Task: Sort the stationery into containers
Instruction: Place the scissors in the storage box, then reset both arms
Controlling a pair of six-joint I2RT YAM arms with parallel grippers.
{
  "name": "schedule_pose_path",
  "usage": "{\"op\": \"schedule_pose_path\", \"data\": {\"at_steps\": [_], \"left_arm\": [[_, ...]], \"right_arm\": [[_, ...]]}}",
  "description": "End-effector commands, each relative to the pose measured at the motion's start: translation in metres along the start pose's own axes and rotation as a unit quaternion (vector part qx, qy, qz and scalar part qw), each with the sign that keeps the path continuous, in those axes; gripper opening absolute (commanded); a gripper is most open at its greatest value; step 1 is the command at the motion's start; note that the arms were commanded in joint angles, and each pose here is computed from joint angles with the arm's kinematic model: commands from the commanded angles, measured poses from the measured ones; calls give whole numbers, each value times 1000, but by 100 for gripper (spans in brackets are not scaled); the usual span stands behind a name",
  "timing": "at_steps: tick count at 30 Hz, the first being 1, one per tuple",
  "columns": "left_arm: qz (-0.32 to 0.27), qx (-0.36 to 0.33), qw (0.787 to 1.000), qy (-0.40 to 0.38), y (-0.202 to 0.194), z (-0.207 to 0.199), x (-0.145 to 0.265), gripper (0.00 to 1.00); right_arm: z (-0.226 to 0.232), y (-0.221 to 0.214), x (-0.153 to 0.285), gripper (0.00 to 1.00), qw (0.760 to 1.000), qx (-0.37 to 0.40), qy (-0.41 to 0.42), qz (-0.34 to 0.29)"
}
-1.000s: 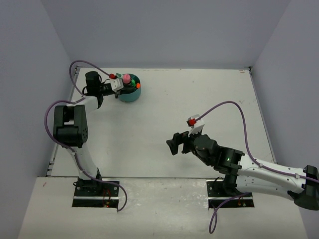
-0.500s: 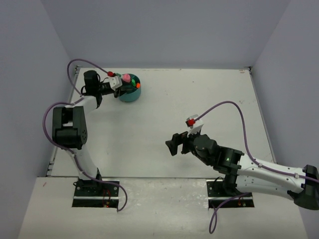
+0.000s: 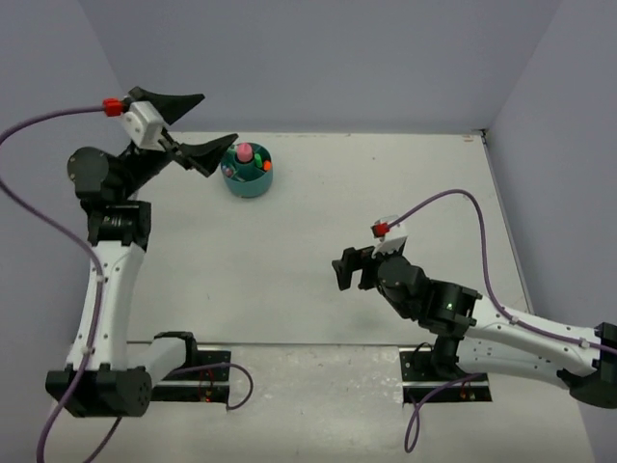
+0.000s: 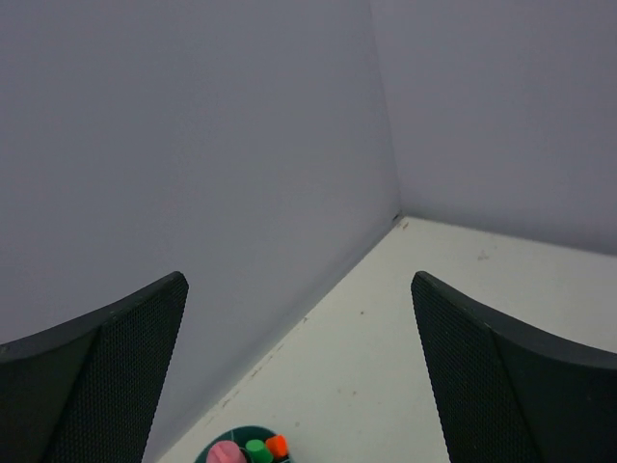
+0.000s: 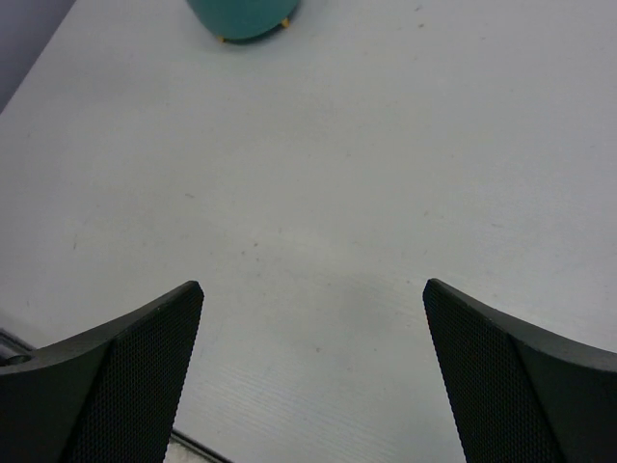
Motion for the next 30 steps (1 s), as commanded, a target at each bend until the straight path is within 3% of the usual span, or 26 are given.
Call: {"op": "schedule_pose_path", "data": {"at_steps": [1, 3, 5, 7, 11, 14, 16, 20, 22, 26, 30], "left_arm": [[96, 193, 957, 194, -45, -31, 65, 100], [155, 217, 908, 324, -90, -24, 103, 100], [204, 239, 871, 379, -125, -33, 131, 100], [223, 256, 853, 396, -147, -46, 148, 100], [225, 261, 842, 415, -166, -69, 172, 100], [200, 221, 855, 423, -145, -69, 178, 100], [200, 194, 846, 455, -139, -62, 185, 100], [233, 165, 834, 472, -158, -57, 189, 100], [238, 167, 837, 463, -159, -58, 187, 100], [242, 159, 836, 466, -161, -60, 187, 100], [246, 166, 856, 424, -165, -68, 176, 100]], "right_arm": [[-37, 56, 34, 99, 989, -49, -107, -86], [-50, 63, 44, 99, 985, -40, -130, -105], [-64, 68, 54, 99, 980, -23, -152, -126], [-75, 73, 61, 99, 974, -22, -177, -143], [-92, 82, 76, 99, 964, -31, -203, -171], [-97, 86, 78, 98, 966, -47, -189, -170], [-97, 84, 68, 97, 974, -52, -166, -145], [-124, 73, 35, 98, 974, -88, -197, -66], [-134, 69, 34, 99, 966, -95, -233, -58], [-145, 75, 55, 99, 952, -114, -259, -118], [-146, 91, 83, 99, 947, -115, -245, -172]]}}
Point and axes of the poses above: each gripper's point midway between its finger pads, its own x axis back along the fingers, its own z axis along the line the jaws close on, y = z × x, the point moved 4 cm from there along x, back along the fingers, and after that the axes turned 1 degree about x, right-handed, at the moved point
